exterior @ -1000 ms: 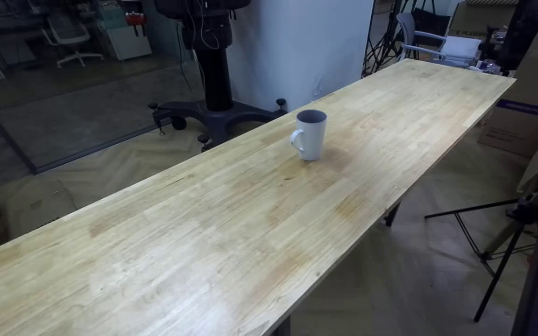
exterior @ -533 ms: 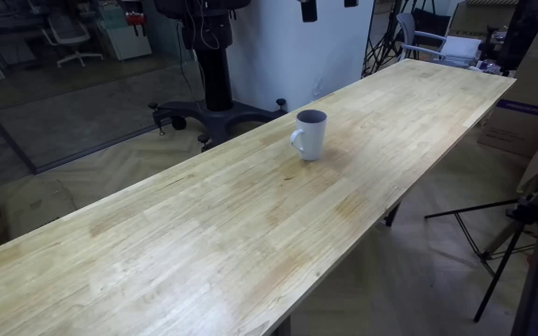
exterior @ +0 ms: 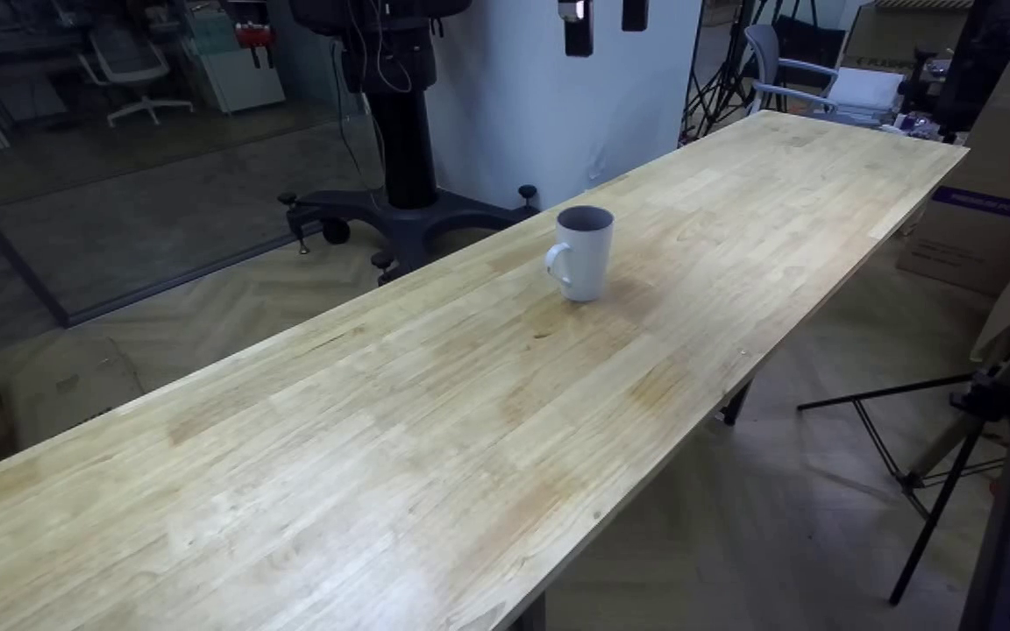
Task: Move the cup
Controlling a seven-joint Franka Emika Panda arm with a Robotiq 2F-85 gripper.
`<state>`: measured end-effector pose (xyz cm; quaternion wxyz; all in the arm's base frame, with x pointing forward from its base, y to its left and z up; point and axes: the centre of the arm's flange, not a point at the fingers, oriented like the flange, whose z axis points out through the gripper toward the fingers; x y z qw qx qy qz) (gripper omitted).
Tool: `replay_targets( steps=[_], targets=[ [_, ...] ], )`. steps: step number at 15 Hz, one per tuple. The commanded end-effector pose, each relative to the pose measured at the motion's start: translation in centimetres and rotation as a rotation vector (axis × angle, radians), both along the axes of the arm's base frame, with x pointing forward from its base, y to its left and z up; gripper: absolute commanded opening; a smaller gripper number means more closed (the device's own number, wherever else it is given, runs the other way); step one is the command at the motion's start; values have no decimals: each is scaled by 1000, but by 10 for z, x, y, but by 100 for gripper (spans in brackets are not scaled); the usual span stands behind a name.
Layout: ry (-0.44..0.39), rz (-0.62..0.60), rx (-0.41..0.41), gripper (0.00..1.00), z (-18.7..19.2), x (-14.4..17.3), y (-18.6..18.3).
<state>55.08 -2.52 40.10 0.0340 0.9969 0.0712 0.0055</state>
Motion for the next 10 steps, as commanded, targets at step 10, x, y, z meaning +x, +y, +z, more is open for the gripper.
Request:
replay_targets(
  steps=[10],
  targets=[
    [-27, 113, -1, 100, -31, 23, -42]
  ],
)
